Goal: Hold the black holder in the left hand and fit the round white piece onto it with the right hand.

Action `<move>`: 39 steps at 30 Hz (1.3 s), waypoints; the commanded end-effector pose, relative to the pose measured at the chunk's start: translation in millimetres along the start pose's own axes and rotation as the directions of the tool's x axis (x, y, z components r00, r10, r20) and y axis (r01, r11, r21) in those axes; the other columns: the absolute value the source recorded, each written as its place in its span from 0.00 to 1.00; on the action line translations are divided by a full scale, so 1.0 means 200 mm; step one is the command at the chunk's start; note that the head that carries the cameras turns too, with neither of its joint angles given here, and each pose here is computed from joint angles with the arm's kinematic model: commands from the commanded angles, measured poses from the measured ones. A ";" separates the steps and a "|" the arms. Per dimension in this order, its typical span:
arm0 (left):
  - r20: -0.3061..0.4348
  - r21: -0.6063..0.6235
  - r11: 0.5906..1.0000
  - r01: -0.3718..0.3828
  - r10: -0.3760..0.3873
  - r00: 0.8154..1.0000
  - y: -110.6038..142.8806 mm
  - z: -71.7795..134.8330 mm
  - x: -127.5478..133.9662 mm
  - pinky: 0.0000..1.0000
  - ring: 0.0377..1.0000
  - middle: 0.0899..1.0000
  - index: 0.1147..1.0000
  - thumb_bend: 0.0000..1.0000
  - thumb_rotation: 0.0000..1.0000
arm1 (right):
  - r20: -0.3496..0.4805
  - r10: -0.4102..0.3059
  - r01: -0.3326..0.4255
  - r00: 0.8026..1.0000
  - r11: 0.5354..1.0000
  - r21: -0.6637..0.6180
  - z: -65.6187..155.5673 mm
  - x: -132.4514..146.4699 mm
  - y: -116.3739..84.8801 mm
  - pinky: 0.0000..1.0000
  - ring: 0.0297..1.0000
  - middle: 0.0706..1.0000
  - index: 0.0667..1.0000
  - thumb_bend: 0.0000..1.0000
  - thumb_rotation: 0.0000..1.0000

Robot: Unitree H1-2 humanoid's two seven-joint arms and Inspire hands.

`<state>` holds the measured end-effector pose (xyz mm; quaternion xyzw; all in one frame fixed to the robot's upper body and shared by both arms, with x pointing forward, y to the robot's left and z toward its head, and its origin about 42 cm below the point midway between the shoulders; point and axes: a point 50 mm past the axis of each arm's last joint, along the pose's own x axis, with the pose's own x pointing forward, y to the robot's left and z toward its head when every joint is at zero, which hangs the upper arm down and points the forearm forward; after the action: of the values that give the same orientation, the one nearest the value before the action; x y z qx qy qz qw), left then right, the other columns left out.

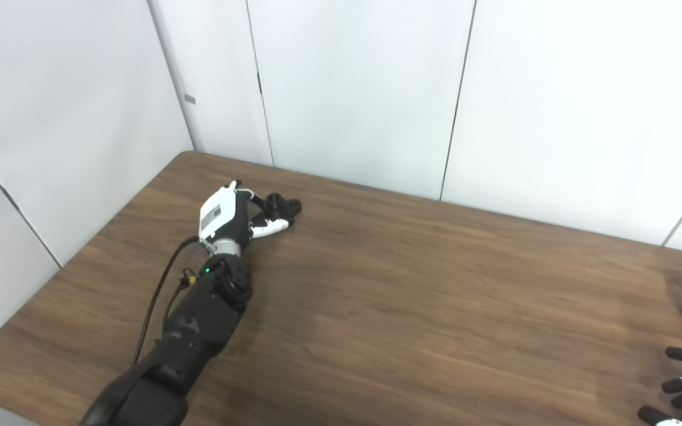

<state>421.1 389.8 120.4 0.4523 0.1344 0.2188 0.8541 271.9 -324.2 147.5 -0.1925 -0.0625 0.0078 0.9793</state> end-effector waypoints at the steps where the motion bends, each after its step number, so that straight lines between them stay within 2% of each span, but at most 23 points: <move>1: -0.110 0.053 0.991 0.122 -0.116 0.987 -0.13 -0.16 -0.09 1.00 1.00 0.96 0.43 0.52 0.08 | 0.073 -0.010 0.012 0.997 1.000 -0.024 0.08 0.03 -0.06 0.44 0.53 0.71 0.83 0.66 0.06; 39: -0.110 0.053 0.991 0.122 -0.116 0.987 -0.13 -0.16 -0.09 1.00 1.00 0.96 0.43 0.52 0.08 | 0.073 -0.010 0.012 0.997 1.000 -0.024 0.08 0.03 -0.06 0.44 0.53 0.71 0.83 0.66 0.06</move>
<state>421.1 389.8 120.4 0.4523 0.1344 0.2187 0.8541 271.9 -324.2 147.5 -0.1925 -0.0625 0.0078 0.9793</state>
